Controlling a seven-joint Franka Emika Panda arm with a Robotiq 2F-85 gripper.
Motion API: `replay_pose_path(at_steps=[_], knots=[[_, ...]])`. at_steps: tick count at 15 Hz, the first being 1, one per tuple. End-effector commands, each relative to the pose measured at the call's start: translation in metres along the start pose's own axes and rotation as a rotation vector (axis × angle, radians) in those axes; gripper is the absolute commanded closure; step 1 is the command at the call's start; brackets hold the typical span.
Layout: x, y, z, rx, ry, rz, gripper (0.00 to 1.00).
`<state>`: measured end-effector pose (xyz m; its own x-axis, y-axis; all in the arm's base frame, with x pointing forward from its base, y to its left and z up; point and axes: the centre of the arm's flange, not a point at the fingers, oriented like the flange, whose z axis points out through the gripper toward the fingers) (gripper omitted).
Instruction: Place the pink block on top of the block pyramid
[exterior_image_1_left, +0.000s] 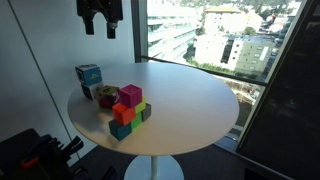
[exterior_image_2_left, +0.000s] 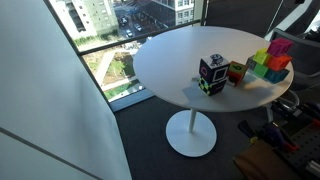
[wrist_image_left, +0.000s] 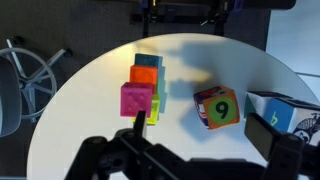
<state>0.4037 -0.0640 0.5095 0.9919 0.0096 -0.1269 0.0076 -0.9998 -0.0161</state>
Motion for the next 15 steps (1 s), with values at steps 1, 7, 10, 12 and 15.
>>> replay_pose_path(at_steps=[1,7,10,12,15], knots=[[-0.0061,-0.0054,-0.021,-0.009,0.027,0.019,0.0],[-0.0096,-0.0093,-0.0306,-0.016,0.104,0.019,0.0],[-0.0081,-0.0056,-0.0254,-0.012,0.083,0.003,0.0],[-0.0081,-0.0059,-0.0256,-0.013,0.083,0.003,0.0],[-0.0081,-0.0059,-0.0257,-0.013,0.084,0.003,0.0]])
